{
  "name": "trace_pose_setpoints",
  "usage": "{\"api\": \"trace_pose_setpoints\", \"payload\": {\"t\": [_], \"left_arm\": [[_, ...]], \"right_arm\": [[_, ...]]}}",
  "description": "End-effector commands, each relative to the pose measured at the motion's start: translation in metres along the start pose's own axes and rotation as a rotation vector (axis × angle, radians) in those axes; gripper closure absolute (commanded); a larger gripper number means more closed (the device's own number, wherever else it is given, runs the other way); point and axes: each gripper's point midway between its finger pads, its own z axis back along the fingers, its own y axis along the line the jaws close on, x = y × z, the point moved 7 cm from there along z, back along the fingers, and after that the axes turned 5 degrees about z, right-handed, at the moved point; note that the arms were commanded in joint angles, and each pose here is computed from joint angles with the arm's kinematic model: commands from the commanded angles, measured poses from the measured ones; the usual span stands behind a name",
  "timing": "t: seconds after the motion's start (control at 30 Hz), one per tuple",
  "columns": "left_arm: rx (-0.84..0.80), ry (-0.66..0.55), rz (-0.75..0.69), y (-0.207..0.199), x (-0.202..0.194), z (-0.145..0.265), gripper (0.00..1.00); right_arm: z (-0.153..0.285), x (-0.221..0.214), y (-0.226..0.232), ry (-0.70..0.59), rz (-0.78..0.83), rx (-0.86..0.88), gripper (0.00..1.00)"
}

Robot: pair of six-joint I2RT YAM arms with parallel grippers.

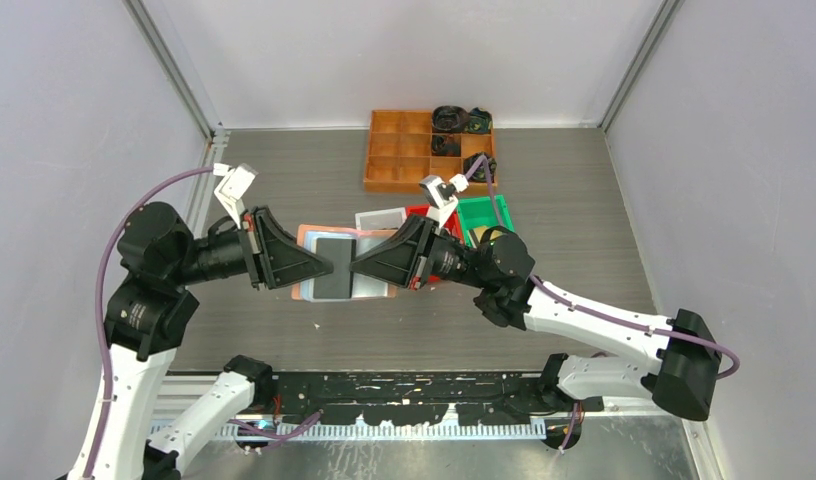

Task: Take the credit cards out of the card holder
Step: Remove the credit card from the card holder.

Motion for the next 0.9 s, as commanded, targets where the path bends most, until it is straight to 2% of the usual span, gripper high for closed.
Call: {"api": "trace_pose_setpoints", "payload": {"t": [0.0, 0.1, 0.17, 0.27, 0.47, 0.6, 0.7, 0.87], "left_arm": [[-0.082, 0.015, -0.076, -0.017, 0.000, 0.004, 1.00], [-0.078, 0.012, -0.085, -0.018, 0.000, 0.005, 0.99], [-0.080, 0.011, -0.088, -0.020, 0.000, 0.006, 0.90], [-0.092, 0.014, -0.092, -0.023, 0.001, 0.006, 0.83], [-0.105, -0.012, -0.014, -0.027, 0.008, 0.003, 0.80], [-0.097, -0.020, -0.032, -0.026, 0.010, 0.002, 0.81], [-0.102, -0.027, -0.045, -0.029, 0.009, 0.004, 0.78], [-0.090, -0.040, -0.060, -0.029, 0.008, 0.006, 0.82]], "right_arm": [[-0.013, 0.015, 0.012, -0.049, 0.011, 0.065, 0.89], [-0.009, 0.014, 0.011, -0.054, 0.010, 0.067, 0.99], [-0.004, 0.012, 0.010, -0.062, 0.012, 0.058, 0.99], [0.004, 0.012, 0.007, -0.084, 0.009, 0.041, 0.99], [0.014, 0.012, 0.001, -0.110, 0.000, 0.023, 0.99], [0.014, 0.013, -0.001, -0.116, -0.002, 0.022, 0.99], [0.016, 0.013, -0.003, -0.118, -0.002, 0.016, 0.99], [0.019, 0.013, -0.006, -0.120, -0.003, 0.006, 0.99]]}}
